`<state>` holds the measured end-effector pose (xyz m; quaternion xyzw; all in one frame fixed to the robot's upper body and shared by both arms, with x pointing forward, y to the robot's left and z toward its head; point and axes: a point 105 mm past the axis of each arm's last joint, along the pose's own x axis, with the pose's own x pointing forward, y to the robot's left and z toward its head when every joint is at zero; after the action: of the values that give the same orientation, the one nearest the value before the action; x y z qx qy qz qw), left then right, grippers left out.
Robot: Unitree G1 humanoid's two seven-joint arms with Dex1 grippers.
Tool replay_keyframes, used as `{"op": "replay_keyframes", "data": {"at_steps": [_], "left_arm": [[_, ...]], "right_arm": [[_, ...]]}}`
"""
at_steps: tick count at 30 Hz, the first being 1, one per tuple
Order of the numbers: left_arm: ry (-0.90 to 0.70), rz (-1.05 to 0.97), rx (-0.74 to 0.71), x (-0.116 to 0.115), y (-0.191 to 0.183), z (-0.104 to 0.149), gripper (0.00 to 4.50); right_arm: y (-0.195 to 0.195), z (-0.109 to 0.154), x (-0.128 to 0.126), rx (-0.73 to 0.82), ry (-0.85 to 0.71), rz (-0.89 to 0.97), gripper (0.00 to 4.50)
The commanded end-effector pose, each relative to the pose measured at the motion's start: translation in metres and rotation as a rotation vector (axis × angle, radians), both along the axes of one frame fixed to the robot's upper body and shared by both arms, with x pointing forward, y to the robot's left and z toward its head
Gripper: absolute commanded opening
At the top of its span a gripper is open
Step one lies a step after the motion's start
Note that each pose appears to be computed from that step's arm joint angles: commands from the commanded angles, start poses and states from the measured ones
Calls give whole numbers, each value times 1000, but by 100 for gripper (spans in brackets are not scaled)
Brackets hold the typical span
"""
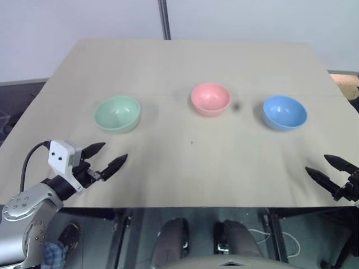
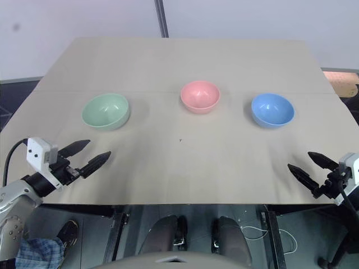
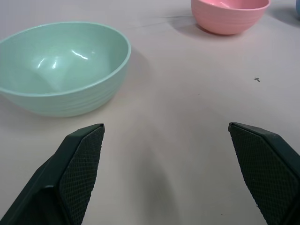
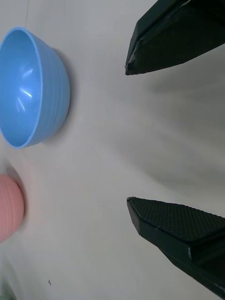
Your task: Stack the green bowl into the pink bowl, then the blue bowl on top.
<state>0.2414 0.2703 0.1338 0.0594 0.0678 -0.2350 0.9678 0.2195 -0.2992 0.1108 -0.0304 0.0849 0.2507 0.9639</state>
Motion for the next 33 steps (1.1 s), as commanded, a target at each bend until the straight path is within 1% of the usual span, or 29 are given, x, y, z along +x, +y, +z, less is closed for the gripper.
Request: {"op": "replay_keyframes", "data": {"at_steps": [1, 4, 29, 32, 33], "left_arm": [[-63, -9, 7, 2, -1, 15, 447], [-85, -21, -11, 3, -3, 19, 447], [-106, -46, -26, 2, -6, 21, 447], [-109, -53, -35, 2, -7, 22, 447], [-108, -62, -42, 1, -9, 22, 447]], "right_arm": [[-2, 22, 2, -23, -108, -8, 450], [-3, 27, 4, -26, -173, -27, 450], [0, 25, 7, -29, -161, -15, 450], [4, 24, 7, -49, -155, 8, 450], [8, 23, 8, -79, -159, 28, 450]]}}
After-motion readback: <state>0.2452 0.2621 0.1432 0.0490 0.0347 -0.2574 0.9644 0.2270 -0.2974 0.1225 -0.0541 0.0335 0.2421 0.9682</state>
